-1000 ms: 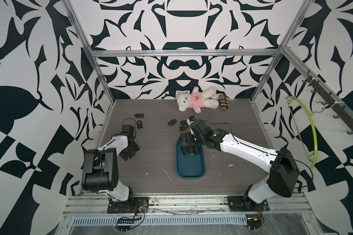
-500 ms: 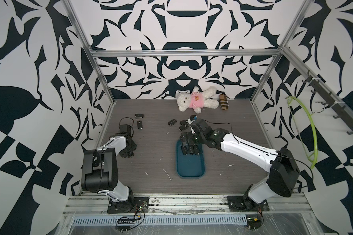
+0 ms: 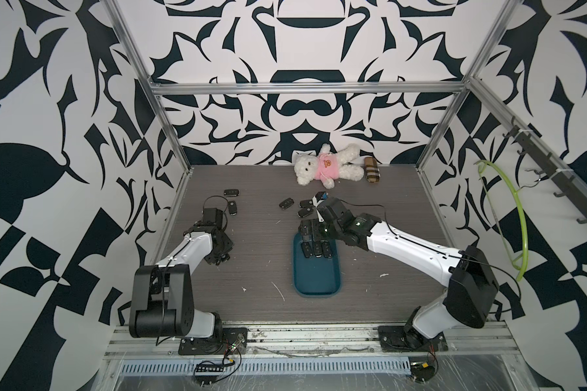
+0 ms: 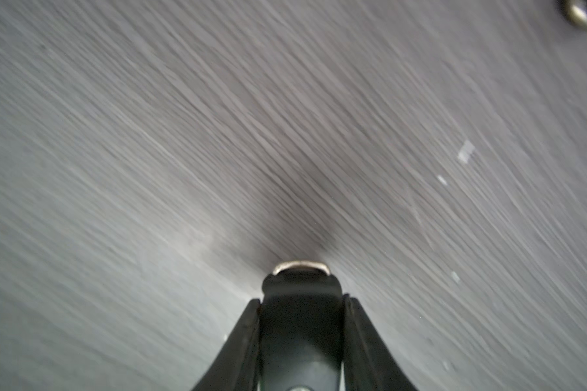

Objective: Place the car key into the storage box
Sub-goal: Pick up the car key from the center of the board.

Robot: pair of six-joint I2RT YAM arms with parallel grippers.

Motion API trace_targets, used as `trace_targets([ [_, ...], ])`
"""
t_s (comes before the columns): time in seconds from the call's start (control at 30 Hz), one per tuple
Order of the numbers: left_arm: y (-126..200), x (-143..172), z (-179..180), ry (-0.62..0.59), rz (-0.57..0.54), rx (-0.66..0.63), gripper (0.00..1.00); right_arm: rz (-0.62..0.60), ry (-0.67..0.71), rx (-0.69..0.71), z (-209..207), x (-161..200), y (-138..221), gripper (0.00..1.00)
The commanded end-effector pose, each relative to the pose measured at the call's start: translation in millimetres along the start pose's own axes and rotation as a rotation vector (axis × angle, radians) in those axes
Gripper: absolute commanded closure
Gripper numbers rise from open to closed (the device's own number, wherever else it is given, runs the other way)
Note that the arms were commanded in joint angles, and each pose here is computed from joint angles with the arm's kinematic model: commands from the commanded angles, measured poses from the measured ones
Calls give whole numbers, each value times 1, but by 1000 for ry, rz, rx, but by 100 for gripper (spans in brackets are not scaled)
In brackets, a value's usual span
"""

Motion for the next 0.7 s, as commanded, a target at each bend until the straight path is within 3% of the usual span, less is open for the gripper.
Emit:
trace_targets([
  [0.0,22,15,-16,-49,10,0,63,-60,-24,-16,-2,-6,18,0],
  [0.43,89,89,-113,-261,-45,136,63,-111,-85,55,-49,16,60,0],
  [0.67,105,139,-156,-358,-30,187,63,-137,-107,81,-66,32,85,0],
])
Point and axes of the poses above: each gripper's point midway between its finger pads, its own y axis back along the fingers, its own z axis along the line the jaws close on, x = y × z, the point moved 8 cm from there along y, back along the fingers, and after that the axes turned 1 degree about y, right-handed, at the moved point
